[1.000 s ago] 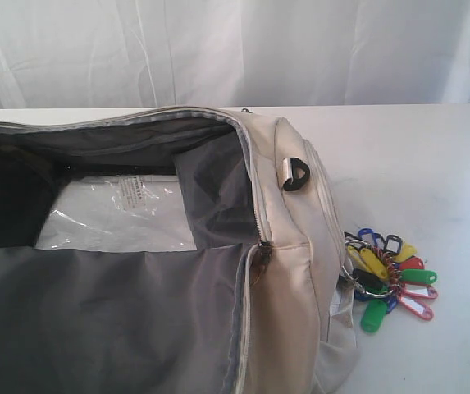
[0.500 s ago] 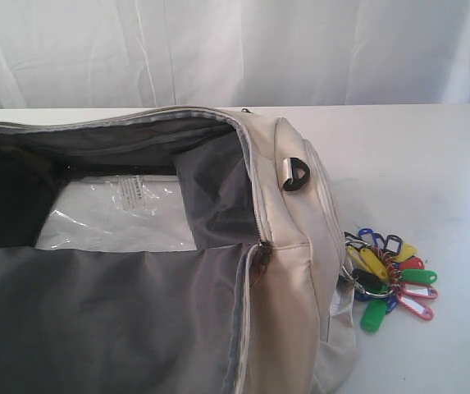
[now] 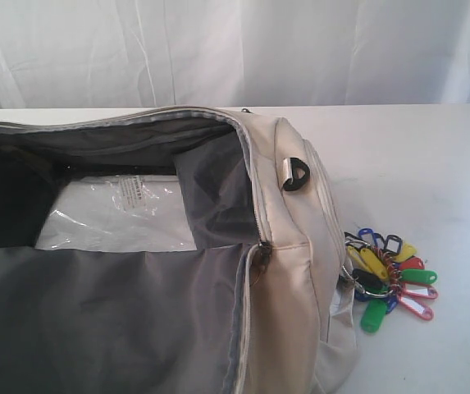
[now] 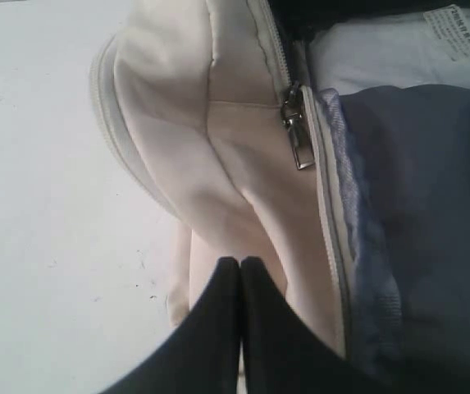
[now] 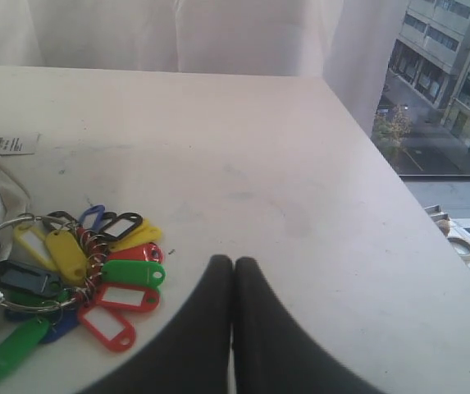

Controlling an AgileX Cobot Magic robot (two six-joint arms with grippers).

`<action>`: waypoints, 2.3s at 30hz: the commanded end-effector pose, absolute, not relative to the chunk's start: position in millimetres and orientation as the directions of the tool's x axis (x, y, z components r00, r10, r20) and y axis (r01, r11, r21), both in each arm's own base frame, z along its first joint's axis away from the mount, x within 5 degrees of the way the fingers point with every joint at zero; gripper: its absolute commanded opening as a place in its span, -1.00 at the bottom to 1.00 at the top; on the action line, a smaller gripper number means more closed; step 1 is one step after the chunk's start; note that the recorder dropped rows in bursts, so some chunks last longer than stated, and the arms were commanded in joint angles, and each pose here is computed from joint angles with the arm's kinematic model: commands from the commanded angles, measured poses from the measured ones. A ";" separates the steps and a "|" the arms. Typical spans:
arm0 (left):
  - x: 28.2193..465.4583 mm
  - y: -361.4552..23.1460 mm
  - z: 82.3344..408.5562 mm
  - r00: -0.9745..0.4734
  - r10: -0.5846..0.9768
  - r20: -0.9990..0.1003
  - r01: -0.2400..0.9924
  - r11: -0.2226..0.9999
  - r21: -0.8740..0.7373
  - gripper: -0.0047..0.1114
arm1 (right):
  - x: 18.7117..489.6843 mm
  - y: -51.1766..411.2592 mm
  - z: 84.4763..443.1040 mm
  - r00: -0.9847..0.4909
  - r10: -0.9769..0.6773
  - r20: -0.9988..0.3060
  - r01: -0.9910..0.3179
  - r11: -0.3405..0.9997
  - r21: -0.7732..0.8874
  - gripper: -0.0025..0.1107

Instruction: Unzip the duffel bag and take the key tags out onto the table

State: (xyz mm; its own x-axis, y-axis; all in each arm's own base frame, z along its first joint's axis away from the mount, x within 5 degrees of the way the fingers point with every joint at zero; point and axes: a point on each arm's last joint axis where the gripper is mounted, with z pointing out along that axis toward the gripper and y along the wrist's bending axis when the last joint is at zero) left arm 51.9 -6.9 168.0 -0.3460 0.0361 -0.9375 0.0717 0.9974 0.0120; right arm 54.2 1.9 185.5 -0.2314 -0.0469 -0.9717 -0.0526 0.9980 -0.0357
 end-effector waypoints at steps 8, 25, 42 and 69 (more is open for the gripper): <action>51.6 -7.0 166.8 -0.348 0.034 -0.937 0.072 0.997 0.010 -0.92 | 54.1 1.4 184.9 -0.222 -0.035 -0.974 -0.042 0.999 -0.026 -0.96; 51.6 -7.0 166.8 -0.348 0.034 -0.937 0.072 0.997 0.010 -0.92 | 54.1 1.4 184.9 -0.222 -0.035 -0.974 -0.042 0.999 -0.026 -0.96; 51.6 -7.0 166.8 -0.348 0.034 -0.937 0.072 0.997 0.010 -0.92 | 54.1 1.4 184.9 -0.222 -0.035 -0.974 -0.042 0.999 -0.026 -0.96; 51.6 -7.0 166.8 -0.348 0.034 -0.937 0.072 0.997 0.010 -0.92 | 54.1 1.4 184.9 -0.222 -0.035 -0.974 -0.042 0.999 -0.026 -0.96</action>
State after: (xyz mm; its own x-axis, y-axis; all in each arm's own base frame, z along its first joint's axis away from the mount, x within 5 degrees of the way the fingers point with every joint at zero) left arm 51.9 -6.9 168.0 -0.3460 0.0361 -0.9375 0.0717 0.9974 0.0120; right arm 54.2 1.9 185.5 -0.2319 -0.0375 -0.9720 -0.0504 0.9984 -0.0265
